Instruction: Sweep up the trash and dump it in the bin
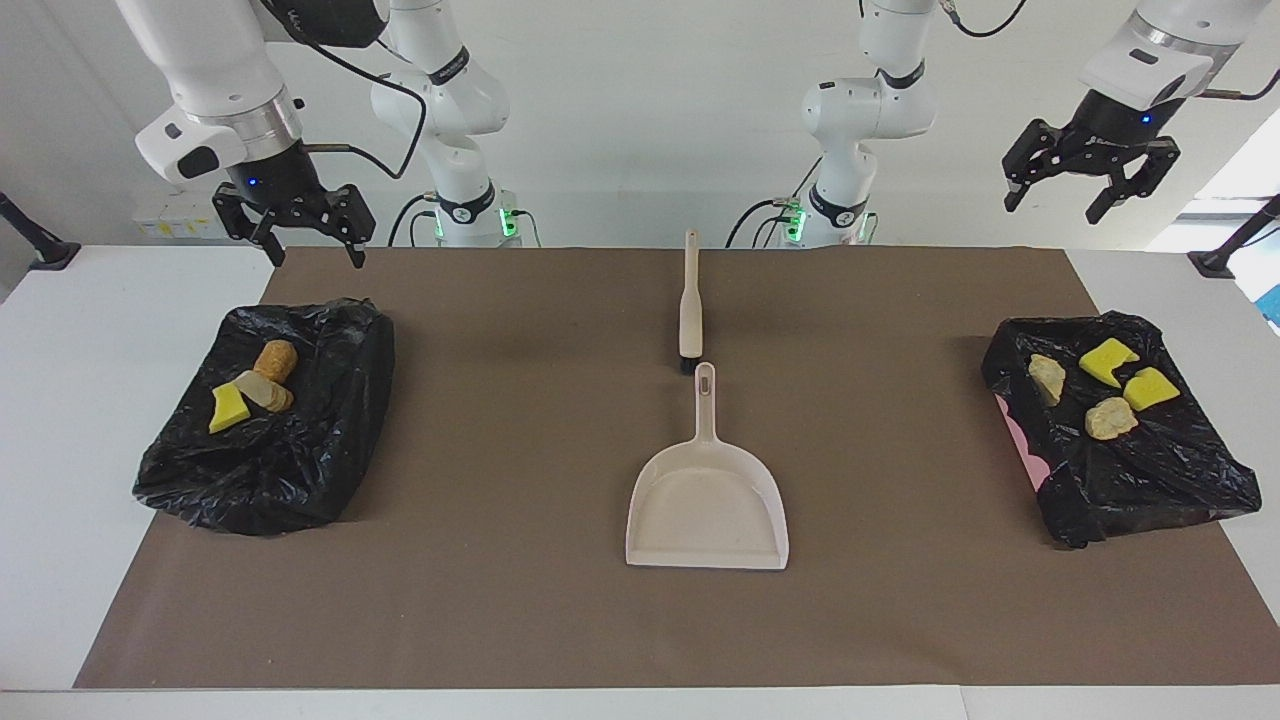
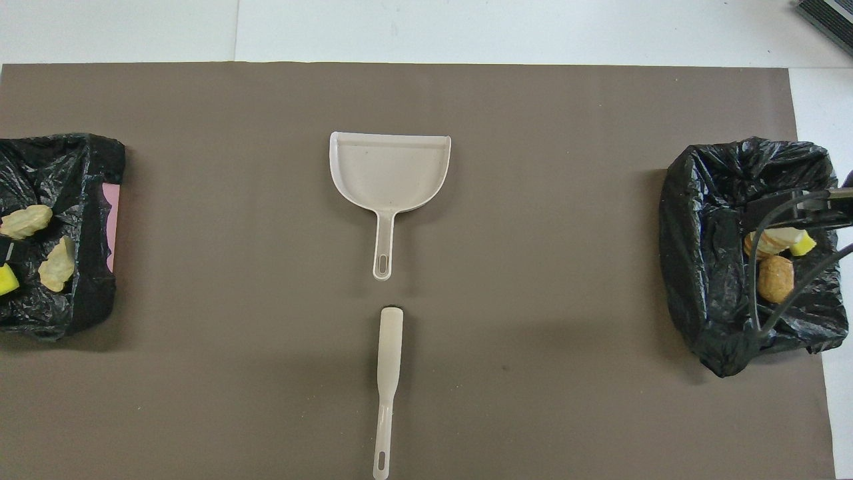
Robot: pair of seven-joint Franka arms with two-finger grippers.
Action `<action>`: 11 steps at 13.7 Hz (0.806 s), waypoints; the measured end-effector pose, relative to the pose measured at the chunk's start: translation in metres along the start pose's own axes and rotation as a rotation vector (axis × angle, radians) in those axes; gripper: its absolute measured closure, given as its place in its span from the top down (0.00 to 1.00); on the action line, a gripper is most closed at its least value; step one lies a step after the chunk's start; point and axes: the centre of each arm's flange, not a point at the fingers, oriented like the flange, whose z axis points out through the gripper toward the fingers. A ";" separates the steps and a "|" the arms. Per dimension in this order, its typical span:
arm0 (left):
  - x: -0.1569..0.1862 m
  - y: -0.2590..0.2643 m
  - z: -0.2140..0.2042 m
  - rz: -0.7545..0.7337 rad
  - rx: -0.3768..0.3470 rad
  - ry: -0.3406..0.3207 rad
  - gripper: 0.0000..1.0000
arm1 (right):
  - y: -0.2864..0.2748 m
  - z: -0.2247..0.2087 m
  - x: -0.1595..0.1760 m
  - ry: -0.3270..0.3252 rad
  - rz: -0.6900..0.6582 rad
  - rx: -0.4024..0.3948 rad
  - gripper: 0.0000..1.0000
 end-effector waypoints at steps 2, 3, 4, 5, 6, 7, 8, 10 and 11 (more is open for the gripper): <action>0.004 0.001 0.004 -0.010 -0.001 -0.007 1.00 | 0.000 0.000 0.000 0.000 0.000 0.000 1.00; 0.003 0.002 0.004 -0.017 -0.002 -0.010 1.00 | 0.000 0.000 0.000 0.000 0.000 0.000 1.00; 0.001 0.002 0.003 -0.021 -0.003 -0.016 1.00 | 0.000 0.000 0.000 0.000 0.000 0.000 1.00; -0.001 0.003 0.004 -0.024 -0.004 -0.021 1.00 | 0.000 0.000 0.000 0.000 0.000 0.000 1.00; -0.003 0.003 0.005 -0.029 -0.005 -0.024 1.00 | 0.000 0.000 0.000 0.000 0.000 0.000 1.00; -0.005 0.003 0.005 -0.044 -0.005 -0.021 1.00 | 0.000 0.000 0.000 0.000 0.000 0.000 1.00; -0.005 0.004 0.004 -0.069 -0.003 -0.015 1.00 | 0.000 0.000 0.000 0.000 0.000 0.000 1.00; -0.005 0.004 0.005 -0.105 -0.002 -0.009 1.00 | 0.000 0.000 0.000 0.000 0.000 0.000 1.00; -0.005 0.004 0.006 -0.110 -0.002 -0.009 1.00 | 0.000 0.000 0.000 0.000 0.000 0.000 1.00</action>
